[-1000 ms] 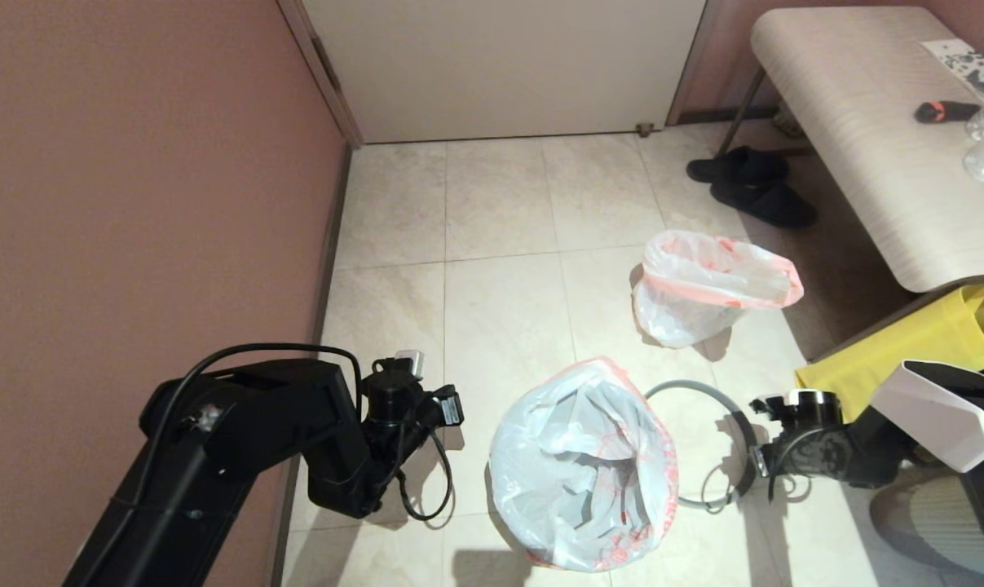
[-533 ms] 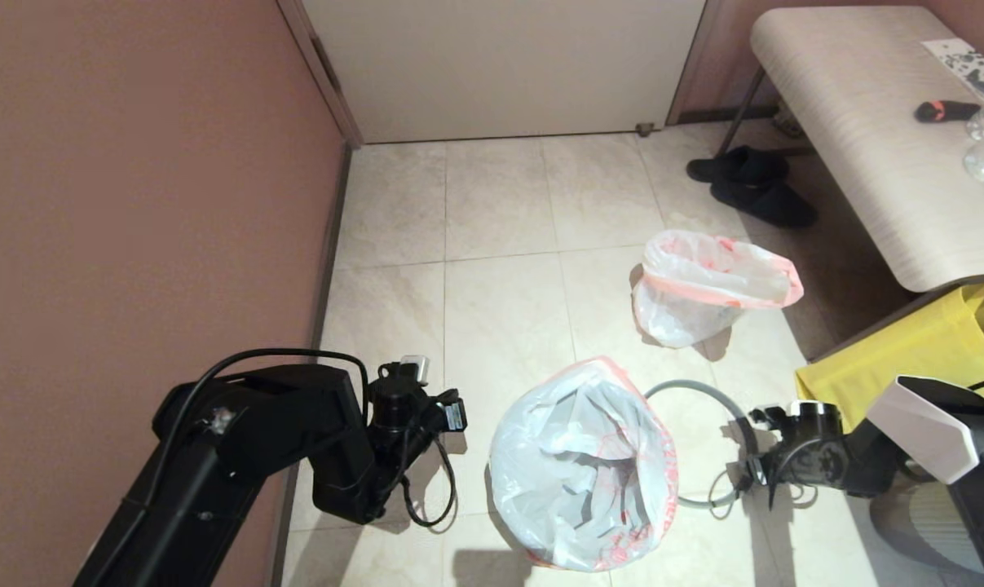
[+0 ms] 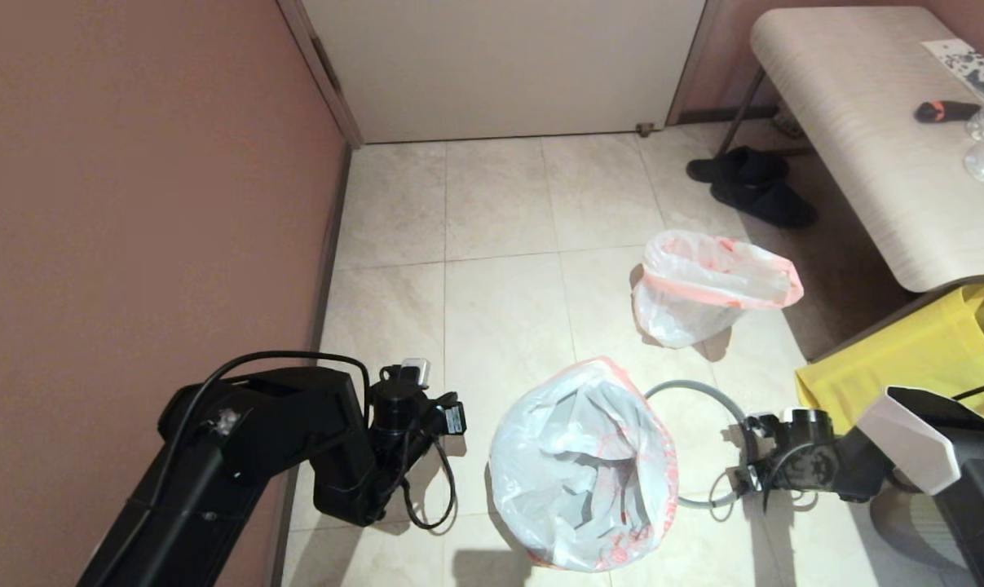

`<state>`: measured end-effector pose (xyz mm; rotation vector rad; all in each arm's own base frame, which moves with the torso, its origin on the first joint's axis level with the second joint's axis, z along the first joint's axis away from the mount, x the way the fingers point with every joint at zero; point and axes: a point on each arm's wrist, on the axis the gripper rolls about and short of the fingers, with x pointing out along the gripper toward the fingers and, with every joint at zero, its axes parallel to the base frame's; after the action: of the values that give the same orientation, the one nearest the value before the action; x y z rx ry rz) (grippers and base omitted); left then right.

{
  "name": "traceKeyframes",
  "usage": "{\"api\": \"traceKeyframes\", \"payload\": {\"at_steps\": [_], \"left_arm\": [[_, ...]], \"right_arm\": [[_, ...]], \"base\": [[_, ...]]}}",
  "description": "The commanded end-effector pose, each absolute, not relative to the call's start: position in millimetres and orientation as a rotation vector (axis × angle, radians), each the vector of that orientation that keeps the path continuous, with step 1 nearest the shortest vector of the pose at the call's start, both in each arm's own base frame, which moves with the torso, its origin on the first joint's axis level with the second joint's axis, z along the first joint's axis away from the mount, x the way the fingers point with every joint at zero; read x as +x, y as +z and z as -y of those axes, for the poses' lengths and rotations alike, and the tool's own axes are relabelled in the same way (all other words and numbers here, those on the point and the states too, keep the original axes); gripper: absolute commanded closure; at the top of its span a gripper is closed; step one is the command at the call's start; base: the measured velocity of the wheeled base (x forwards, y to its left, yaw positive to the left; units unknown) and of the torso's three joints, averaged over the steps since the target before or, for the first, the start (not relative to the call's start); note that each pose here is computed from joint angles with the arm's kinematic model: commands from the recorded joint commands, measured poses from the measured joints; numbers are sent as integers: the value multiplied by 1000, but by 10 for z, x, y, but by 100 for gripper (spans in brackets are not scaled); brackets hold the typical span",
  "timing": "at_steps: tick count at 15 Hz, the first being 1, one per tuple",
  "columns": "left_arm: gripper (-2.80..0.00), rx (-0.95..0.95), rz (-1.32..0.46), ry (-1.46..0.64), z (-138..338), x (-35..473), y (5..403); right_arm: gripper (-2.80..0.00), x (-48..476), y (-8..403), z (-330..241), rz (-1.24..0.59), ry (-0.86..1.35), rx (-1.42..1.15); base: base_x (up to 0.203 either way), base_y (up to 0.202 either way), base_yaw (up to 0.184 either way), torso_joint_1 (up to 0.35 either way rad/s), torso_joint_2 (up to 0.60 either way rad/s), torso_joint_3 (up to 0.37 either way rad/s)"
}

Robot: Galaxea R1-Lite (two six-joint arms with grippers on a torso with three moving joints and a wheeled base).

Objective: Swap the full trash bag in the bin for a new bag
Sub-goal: Place the trash can ring on the trash can

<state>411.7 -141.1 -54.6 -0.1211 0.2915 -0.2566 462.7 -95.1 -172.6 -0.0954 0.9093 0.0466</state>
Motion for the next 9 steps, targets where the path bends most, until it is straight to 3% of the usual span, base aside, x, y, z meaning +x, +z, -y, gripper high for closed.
{"api": "traceKeyframes", "payload": {"at_steps": [1, 4, 9], "left_arm": [[0, -123, -287, -256, 1412, 4118, -549], [0, -123, -285, -257, 1413, 4120, -546], [0, -123, -285, -257, 1413, 4120, -546]], "right_arm": [[0, 4608, -1910, 953, -951, 54, -87], [0, 4598, -1912, 957, -957, 55, -88], [0, 4587, -1485, 947, -931, 62, -110]], "base": [[0, 0, 0, 0, 0, 0], [0, 0, 0, 0, 0, 0], [0, 0, 0, 0, 0, 0]]}}
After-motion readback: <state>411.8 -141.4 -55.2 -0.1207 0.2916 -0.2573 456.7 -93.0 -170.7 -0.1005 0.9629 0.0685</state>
